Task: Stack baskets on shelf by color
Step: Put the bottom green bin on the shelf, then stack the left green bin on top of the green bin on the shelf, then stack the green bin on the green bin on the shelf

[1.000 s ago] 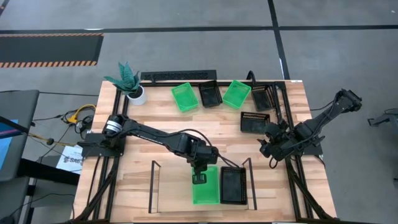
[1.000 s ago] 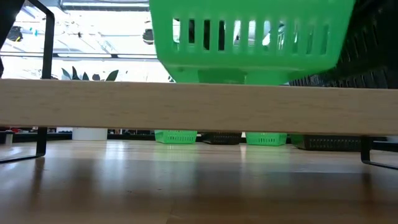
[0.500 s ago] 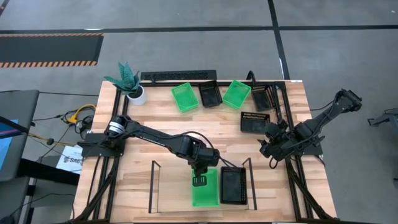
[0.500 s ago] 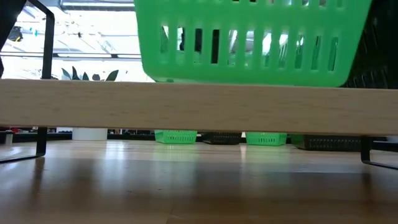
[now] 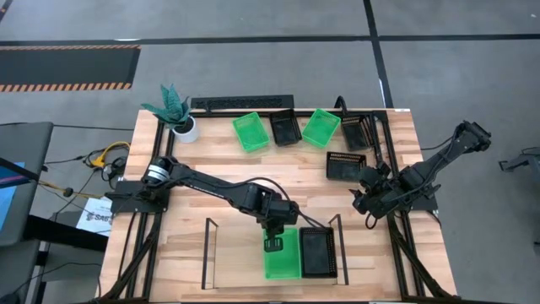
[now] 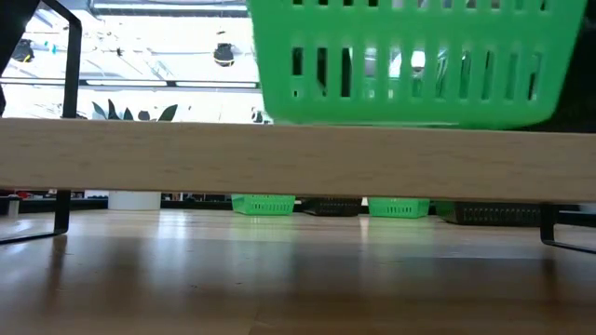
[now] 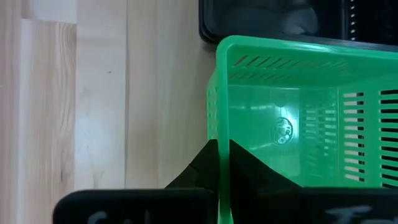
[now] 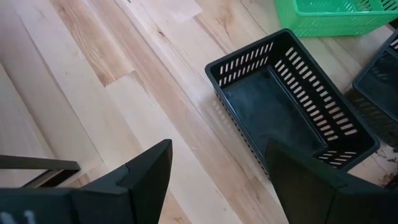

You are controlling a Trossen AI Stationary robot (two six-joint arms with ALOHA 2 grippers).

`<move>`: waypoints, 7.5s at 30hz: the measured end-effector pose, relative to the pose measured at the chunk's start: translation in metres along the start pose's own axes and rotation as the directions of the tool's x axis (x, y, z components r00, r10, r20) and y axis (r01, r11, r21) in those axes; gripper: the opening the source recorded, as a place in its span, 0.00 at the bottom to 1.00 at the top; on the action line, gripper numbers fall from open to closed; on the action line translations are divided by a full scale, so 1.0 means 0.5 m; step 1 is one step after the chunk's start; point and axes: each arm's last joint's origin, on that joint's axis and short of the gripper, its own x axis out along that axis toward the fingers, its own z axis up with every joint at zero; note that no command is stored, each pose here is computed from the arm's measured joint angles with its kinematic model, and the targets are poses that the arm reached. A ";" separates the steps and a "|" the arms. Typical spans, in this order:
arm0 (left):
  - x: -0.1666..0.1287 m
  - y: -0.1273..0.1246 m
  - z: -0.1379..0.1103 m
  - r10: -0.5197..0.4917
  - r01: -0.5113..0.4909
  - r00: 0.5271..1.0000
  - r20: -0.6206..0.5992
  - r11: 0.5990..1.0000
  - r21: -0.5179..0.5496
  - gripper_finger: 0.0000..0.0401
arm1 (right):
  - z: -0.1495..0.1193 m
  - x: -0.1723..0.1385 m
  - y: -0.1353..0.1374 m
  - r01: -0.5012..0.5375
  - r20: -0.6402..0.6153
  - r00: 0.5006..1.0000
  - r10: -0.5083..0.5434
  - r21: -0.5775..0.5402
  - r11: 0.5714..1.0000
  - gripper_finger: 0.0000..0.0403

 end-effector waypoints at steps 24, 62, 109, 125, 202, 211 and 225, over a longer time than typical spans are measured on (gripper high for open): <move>-0.029 0.001 0.003 -0.088 0.083 0.993 -0.077 0.995 -0.064 0.41 | 0.000 0.000 0.000 0.000 -0.001 1.000 0.000 0.000 1.000 0.70; -0.211 0.280 0.071 0.599 -0.601 0.799 -0.062 0.789 -0.125 0.70 | 0.001 0.000 0.006 -0.036 -0.015 0.999 0.036 0.020 0.999 0.70; -0.044 0.556 -0.111 0.542 -0.621 0.775 -0.324 0.748 -0.235 0.02 | 0.002 0.000 0.009 -0.052 -0.017 0.999 0.052 0.002 0.999 0.70; -0.199 0.278 -0.008 0.629 -0.660 0.751 -0.200 0.717 -0.223 0.00 | 0.002 0.000 0.009 -0.055 -0.020 0.998 0.055 0.003 0.999 0.70; -0.131 -0.252 0.013 0.180 -0.150 0.931 0.317 0.982 -0.115 0.40 | 0.029 0.018 0.014 -0.006 0.082 0.997 -0.001 0.087 0.996 0.70; -0.184 -0.236 0.043 0.322 -0.354 0.834 0.448 0.935 -0.011 0.38 | 0.103 0.093 0.003 0.076 0.072 0.994 -0.079 0.038 0.996 0.70; -0.186 -0.198 0.036 0.479 -0.510 0.785 0.393 0.860 -0.030 0.38 | 0.336 0.074 -0.100 0.109 0.078 0.992 -0.099 -0.145 0.983 0.70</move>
